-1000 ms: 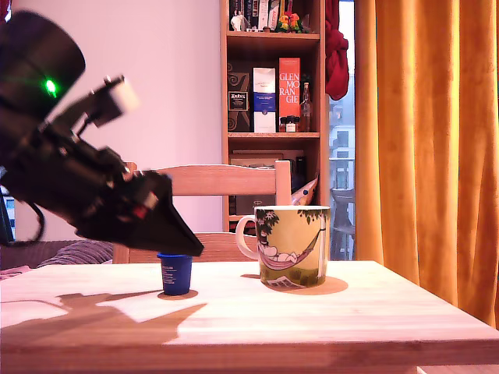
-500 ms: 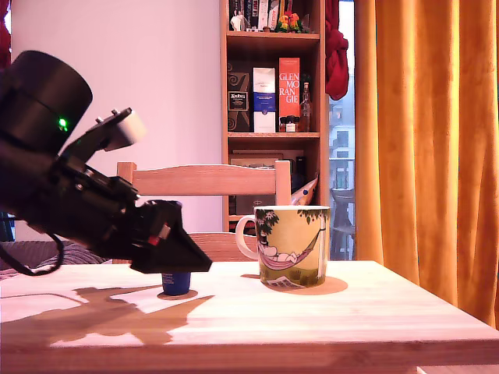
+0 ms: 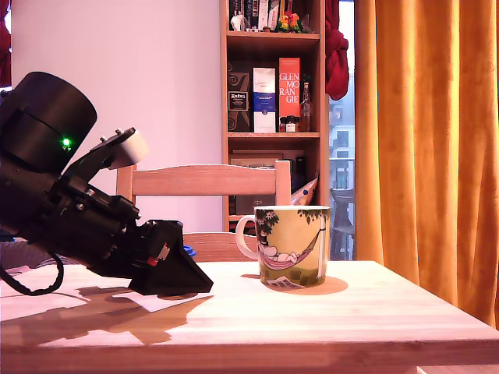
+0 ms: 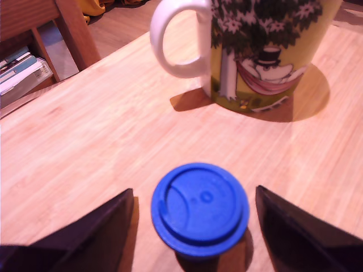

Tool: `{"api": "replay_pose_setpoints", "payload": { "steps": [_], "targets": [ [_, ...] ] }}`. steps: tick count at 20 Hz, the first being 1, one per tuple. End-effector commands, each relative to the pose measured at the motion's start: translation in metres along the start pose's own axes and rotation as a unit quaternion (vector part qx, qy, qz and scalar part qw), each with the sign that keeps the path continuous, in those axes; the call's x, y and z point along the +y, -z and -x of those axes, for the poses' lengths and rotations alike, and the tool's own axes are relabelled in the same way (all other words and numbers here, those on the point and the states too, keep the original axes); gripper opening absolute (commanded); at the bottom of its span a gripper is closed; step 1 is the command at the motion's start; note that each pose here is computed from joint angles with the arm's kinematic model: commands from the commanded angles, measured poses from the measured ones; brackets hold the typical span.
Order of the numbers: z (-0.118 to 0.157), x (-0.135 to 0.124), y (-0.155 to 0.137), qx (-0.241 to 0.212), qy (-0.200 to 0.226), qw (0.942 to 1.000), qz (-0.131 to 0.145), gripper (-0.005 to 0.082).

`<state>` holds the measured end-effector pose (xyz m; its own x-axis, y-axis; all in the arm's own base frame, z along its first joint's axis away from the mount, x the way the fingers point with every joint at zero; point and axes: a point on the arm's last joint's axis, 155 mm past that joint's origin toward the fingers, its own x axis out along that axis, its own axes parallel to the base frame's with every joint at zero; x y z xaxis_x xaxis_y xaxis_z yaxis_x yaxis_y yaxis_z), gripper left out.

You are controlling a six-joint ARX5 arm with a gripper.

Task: Pick up the coffee capsules on the table and drop them inside the coffee cup

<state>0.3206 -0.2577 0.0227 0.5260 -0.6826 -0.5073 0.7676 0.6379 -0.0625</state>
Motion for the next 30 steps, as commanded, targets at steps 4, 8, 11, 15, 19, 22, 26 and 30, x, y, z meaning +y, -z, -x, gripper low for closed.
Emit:
{"api": "replay_pose_setpoints", "payload": {
  "steps": [4,8,11,15,19,22,26,30],
  "targets": [
    [0.000,0.000,-0.001,-0.003,0.002,1.0000,-0.002,0.0623],
    [0.000,0.000,-0.001,-0.003,0.002,1.0000,-0.002,0.0512],
    [0.000,-0.001,0.000,-0.003,0.002,1.0000,-0.002,0.0147],
    [0.000,-0.001,-0.001,-0.003,0.002,1.0000,-0.002,0.0054],
    [0.000,0.000,-0.001,-0.003,0.002,1.0000,-0.002,0.0054],
    [0.000,0.000,-0.001,-0.004,0.002,1.0000,-0.002,0.0054],
    [0.001,-0.001,-0.004,-0.007,0.002,1.0000,-0.003,0.0054],
    [0.015,-0.003,-0.027,-0.029,0.002,0.9992,0.027,0.0054]
  ]
}}
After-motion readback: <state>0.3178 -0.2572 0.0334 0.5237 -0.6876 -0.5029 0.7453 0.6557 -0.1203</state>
